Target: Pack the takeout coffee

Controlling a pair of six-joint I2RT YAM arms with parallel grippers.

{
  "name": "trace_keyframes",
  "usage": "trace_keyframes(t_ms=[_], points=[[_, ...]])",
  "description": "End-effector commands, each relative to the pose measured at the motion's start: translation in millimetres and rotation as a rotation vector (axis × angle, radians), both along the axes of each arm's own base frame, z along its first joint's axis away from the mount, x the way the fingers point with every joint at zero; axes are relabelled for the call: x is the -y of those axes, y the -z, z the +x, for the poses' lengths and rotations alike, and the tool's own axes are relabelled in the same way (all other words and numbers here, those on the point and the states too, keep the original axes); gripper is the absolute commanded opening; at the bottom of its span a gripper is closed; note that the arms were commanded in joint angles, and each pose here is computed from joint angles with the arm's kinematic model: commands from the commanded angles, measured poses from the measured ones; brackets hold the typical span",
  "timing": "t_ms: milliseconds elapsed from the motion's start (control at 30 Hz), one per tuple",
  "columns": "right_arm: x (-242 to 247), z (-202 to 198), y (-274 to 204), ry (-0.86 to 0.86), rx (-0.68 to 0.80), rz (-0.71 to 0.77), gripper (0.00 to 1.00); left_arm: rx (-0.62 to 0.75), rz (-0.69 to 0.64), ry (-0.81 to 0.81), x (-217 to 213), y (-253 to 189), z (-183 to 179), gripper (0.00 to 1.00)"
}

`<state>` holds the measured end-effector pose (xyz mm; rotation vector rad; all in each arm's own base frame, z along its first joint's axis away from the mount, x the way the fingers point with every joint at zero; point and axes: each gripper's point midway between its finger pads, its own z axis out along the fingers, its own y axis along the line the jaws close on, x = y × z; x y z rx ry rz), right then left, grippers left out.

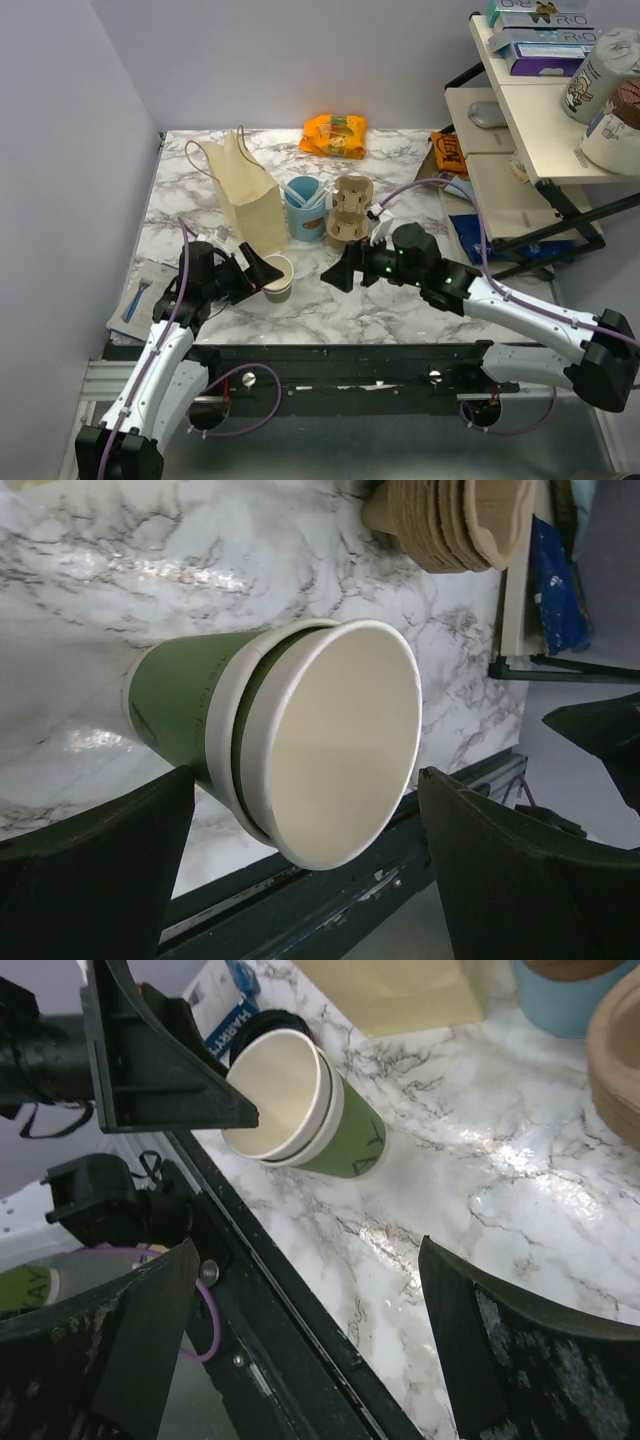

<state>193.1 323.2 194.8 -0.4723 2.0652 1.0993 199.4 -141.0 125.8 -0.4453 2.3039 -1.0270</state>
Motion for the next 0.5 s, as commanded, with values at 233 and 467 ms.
trace_keyframes(t_ms=[233,467], points=[[55.0,8.9,8.9,0.267,0.014,-0.036,1.00,0.053,-0.098,0.090,45.6,-8.6,8.9,0.99],[57.2,15.9,10.0,0.292,0.025,-0.072,1.00,0.044,-0.081,0.157,76.7,-5.9,1.6,0.99]])
